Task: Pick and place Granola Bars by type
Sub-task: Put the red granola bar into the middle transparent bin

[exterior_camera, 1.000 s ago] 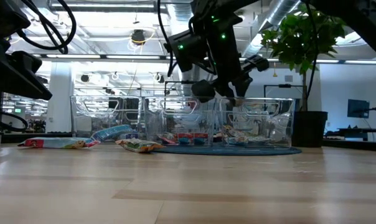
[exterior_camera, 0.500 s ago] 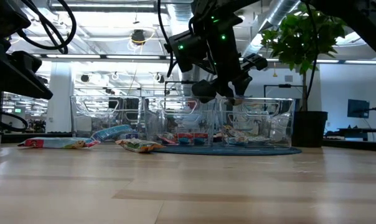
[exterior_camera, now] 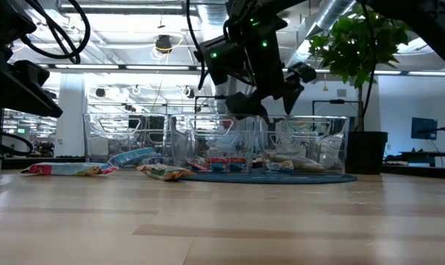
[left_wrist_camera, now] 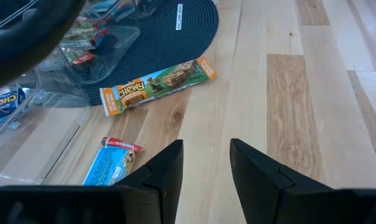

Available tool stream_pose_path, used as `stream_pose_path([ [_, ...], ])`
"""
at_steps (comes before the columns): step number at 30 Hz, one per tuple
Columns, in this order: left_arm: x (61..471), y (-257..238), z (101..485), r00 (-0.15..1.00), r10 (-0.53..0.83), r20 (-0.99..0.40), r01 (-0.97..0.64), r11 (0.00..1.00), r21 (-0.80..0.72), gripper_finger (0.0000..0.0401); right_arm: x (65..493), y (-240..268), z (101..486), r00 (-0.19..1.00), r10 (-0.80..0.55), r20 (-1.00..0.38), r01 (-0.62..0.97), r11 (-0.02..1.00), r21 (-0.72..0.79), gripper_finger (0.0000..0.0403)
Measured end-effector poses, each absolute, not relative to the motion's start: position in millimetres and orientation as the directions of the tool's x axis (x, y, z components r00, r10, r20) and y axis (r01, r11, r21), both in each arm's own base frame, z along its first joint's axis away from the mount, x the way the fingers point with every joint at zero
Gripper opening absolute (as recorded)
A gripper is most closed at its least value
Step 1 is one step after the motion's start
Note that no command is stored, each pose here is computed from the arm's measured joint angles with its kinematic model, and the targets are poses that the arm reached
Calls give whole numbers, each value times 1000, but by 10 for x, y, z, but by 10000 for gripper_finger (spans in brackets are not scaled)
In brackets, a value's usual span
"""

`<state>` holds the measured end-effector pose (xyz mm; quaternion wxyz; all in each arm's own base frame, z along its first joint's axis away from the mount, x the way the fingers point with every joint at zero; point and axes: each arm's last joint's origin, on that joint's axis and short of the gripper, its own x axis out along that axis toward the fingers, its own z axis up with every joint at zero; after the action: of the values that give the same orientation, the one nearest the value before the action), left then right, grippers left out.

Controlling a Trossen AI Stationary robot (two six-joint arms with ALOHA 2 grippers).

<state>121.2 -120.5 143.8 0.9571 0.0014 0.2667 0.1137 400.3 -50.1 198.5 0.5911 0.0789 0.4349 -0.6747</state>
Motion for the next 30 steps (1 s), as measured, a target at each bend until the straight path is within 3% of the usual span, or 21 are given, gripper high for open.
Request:
stream_pose_path([
  [7,1212,-1204,1439,833,223,-506,-220,973,66,128,4099,-300,2152,-188,-799,-571,853,155,-498,243],
  [16,1214,-1201,1441,835,231,-499,-227,971,69,128,4252,457,2758,126,-894,-431,785,355,-508,218],
  [21,1215,-1197,1446,839,245,-486,-238,968,76,128,4168,1096,3030,314,-887,-338,664,459,-590,206],
  [30,1205,-1188,1434,829,242,-504,-228,970,90,128,3760,2085,3091,533,-799,-277,360,511,-781,192],
])
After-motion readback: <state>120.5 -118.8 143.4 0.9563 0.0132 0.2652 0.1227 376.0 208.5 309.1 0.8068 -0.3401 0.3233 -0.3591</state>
